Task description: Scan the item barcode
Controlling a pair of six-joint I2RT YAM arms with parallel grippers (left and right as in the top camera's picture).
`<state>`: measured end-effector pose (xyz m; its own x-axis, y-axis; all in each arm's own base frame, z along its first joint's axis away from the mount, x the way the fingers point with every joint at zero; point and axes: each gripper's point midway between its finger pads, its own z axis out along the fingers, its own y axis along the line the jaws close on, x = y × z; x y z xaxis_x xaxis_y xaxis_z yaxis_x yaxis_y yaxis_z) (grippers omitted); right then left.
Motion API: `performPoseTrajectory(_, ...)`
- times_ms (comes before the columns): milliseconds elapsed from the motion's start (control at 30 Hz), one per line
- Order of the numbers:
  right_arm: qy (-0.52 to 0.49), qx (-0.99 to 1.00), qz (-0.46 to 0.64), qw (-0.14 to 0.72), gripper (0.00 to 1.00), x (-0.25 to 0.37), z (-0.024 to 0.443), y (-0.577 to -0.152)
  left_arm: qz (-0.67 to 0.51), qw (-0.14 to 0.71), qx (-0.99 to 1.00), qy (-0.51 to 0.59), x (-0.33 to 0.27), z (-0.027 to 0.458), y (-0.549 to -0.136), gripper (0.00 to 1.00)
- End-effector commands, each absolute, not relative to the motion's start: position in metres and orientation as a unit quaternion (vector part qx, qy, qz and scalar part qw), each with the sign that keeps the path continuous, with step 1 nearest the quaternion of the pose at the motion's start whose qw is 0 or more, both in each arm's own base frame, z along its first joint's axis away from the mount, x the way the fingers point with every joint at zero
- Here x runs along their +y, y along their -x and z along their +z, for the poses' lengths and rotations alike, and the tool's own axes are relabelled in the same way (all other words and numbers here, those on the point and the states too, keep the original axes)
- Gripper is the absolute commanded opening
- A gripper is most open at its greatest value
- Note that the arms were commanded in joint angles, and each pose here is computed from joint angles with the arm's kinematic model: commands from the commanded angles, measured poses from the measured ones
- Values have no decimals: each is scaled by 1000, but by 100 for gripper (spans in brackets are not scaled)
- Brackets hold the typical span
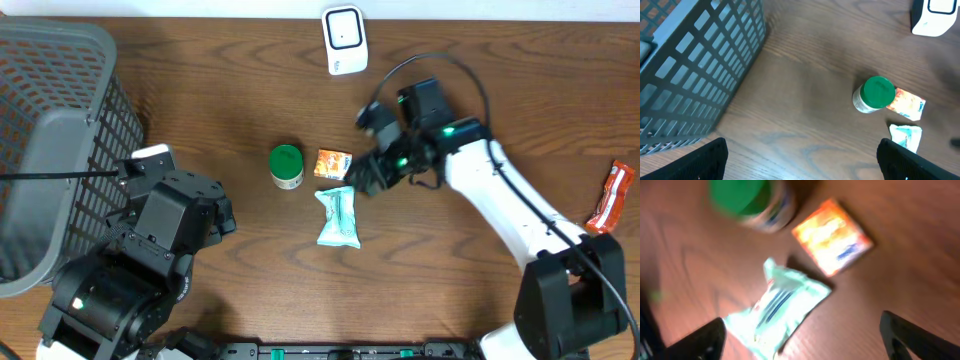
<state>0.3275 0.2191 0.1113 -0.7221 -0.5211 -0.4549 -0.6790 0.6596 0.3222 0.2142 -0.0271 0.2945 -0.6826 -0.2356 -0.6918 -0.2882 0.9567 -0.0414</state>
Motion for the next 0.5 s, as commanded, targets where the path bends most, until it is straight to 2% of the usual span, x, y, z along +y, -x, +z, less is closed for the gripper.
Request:
performPoseTrajectory(0,379,887,197,177,94,231,110,-325,43,377,914,145,-23,297,-214,96)
performPoseTrajectory(67,281,926,185,173,91,234,109,-331,43,376,914,145,-23,297,-214,96)
performPoseTrajectory(167,189,950,194,155,78,242,107,-328,43,376,914,145,-23,297,-214,95)
performPoseTrajectory(367,121,973,158,119,74,253,77,-317,43,377,914,145,-23,297,-214,95)
performPoseTrajectory(467,117,978,150,84,64,267,54,-301,43,377,914,145,-23,297,-214,95)
